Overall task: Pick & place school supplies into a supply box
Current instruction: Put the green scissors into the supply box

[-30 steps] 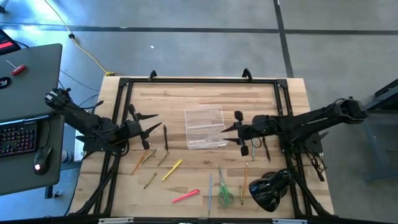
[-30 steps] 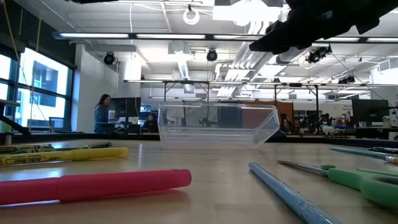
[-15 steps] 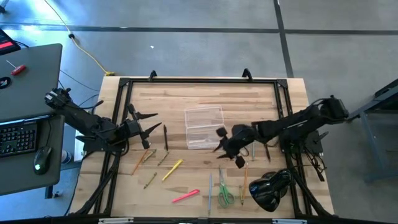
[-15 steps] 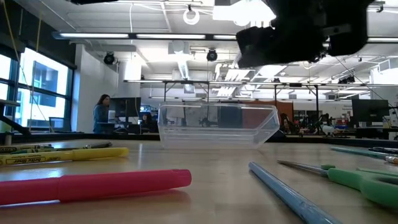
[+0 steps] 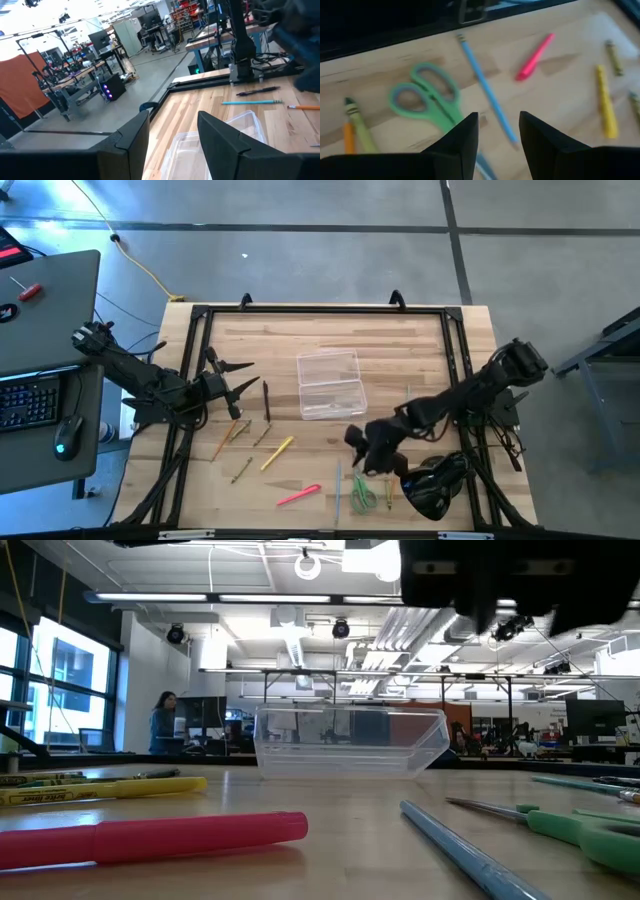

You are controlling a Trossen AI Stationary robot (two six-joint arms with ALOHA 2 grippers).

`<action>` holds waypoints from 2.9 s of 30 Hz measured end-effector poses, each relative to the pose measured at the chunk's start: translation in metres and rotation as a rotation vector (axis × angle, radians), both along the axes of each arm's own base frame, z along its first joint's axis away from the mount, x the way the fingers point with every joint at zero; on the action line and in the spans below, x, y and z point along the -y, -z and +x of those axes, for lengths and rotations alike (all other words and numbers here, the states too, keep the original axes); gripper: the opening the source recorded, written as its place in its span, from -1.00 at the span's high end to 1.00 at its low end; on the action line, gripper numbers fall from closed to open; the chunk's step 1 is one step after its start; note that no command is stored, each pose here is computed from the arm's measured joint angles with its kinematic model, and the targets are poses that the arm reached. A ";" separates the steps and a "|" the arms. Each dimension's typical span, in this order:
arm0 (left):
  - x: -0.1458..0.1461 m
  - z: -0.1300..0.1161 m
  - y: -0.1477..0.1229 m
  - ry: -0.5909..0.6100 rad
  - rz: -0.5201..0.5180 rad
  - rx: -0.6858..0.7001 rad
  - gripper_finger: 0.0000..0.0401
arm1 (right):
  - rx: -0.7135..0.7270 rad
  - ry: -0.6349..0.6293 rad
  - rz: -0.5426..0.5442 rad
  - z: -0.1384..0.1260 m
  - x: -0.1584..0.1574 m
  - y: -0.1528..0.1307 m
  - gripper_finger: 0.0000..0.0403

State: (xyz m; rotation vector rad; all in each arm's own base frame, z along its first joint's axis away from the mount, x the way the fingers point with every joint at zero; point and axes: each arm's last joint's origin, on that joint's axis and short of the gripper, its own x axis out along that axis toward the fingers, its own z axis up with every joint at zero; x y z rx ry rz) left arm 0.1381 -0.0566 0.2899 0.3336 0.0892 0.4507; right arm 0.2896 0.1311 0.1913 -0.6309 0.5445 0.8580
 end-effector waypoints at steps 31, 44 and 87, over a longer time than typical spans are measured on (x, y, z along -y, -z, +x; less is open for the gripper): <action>0.000 0.000 0.006 -0.011 -0.139 0.026 0.03 | 0.086 -0.527 -0.336 -0.021 -0.044 0.047 0.39; 0.000 0.000 0.006 -0.010 -0.139 0.026 0.03 | 0.145 -0.600 -0.341 -0.012 -0.050 0.066 0.39; -0.001 -0.001 0.011 -0.012 -0.130 -0.014 0.03 | 0.067 -0.403 -0.376 0.022 -0.018 0.086 0.91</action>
